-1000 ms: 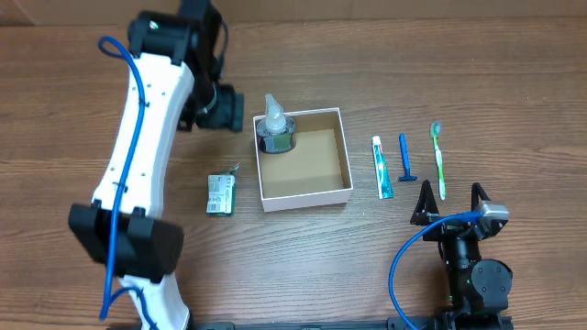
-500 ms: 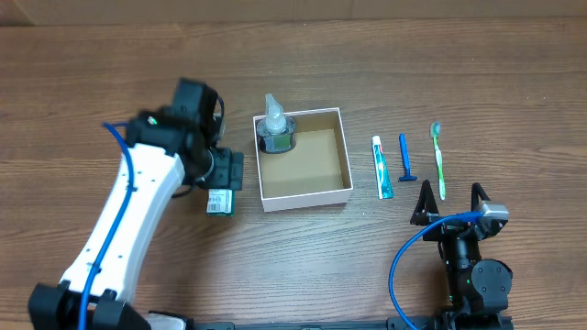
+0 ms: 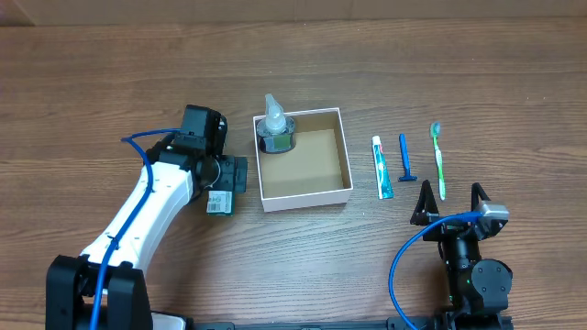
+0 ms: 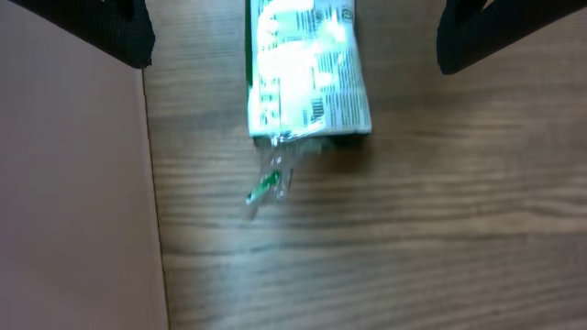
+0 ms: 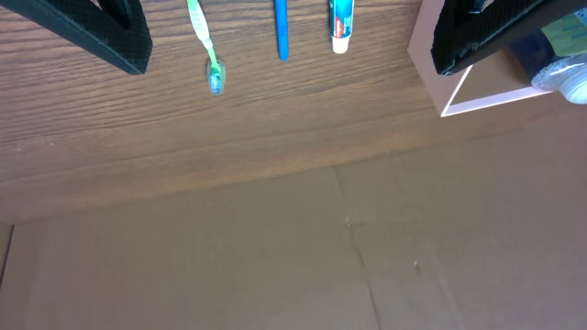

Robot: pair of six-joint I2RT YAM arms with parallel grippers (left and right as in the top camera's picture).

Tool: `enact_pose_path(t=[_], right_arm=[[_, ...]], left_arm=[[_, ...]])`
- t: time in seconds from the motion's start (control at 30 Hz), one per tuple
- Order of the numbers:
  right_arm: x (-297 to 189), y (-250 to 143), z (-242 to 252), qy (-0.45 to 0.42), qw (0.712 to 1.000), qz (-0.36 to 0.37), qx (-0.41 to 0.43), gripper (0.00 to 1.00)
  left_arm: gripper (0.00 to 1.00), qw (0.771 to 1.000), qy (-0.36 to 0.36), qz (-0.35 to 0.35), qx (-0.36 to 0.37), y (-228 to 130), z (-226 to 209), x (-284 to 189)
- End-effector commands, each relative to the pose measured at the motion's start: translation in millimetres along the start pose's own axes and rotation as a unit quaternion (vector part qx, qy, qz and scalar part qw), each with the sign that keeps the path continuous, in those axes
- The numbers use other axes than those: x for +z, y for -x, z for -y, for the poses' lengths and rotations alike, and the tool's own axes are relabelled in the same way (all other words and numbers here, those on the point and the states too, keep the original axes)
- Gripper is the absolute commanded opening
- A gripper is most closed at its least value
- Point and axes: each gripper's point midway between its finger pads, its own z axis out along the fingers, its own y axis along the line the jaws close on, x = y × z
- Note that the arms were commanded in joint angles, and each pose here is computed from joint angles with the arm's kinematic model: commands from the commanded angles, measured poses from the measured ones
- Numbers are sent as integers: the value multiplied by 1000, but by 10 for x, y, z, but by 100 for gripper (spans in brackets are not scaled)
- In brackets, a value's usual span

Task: Pack container
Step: 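Move left gripper down onto the green Dettol soap bar, then grasp the Dettol soap bar with left gripper and lift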

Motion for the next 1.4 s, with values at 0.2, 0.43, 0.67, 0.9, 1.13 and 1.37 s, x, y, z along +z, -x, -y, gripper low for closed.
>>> enact_pose_path(t=[0.2, 0.43, 0.67, 0.9, 1.13, 1.37], right_arm=[[1, -15, 14, -2, 1000, 2, -3, 100], [1, -15, 14, -2, 1000, 2, -3, 100], [1, -15, 14, -2, 1000, 2, -3, 100], [1, -15, 14, -2, 1000, 2, -3, 100], [1, -15, 14, -2, 1000, 2, -3, 100], [1, -15, 14, -2, 1000, 2, -3, 100]], left_arm=[[96, 997, 11, -66, 33, -319, -66, 521], [89, 996, 14, -81, 35, -366, -78, 690], [60, 996, 14, -82, 34, -352, -77, 671], [45, 995, 28, -87, 37, -111, -87, 411], [47, 996, 27, -82, 37, 225, -36, -10], [46, 998, -12, -68, -7, 555, 203, -647]])
